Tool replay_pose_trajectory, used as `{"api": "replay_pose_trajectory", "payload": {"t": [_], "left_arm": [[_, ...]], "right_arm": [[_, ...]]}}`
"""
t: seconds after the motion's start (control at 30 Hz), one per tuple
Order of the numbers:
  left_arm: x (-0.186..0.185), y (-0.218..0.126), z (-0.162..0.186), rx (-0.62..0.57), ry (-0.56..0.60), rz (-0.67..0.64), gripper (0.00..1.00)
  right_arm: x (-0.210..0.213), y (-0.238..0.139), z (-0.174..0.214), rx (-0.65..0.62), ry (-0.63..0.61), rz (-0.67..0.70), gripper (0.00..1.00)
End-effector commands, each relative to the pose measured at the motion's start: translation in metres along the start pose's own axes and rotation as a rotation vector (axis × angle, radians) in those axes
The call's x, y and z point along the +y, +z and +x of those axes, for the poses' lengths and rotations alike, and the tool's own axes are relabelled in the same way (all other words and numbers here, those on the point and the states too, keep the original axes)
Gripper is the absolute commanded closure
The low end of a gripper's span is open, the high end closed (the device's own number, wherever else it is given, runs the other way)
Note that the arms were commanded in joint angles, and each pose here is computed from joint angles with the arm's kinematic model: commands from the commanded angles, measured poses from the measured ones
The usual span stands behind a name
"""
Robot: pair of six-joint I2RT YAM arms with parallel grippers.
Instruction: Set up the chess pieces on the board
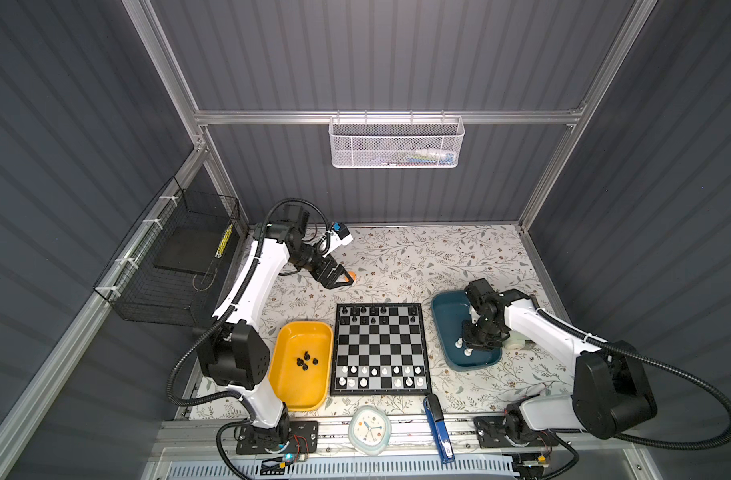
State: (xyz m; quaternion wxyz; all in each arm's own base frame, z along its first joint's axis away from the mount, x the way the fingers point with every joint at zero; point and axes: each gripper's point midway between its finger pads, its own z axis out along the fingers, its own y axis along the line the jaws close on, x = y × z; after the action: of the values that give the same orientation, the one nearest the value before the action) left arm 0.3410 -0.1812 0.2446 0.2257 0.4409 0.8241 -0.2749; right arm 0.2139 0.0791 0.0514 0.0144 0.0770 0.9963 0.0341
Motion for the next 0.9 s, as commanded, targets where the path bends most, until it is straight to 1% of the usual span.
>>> {"api": "replay_pose_trajectory", "payload": {"t": [0.0, 0.87], "left_arm": [[-0.0009, 0.0001, 0.0030, 0.011, 0.001, 0.002, 0.01], [0.0022, 0.0022, 0.0058, 0.021, -0.003, -0.009, 0.01]], "right_arm": [[-0.0057, 0.0027, 0.0025, 0.010, 0.001, 0.024, 0.73], [-0.0055, 0.0027, 0.0026, 0.009, 0.000, 0.022, 0.73]]}}
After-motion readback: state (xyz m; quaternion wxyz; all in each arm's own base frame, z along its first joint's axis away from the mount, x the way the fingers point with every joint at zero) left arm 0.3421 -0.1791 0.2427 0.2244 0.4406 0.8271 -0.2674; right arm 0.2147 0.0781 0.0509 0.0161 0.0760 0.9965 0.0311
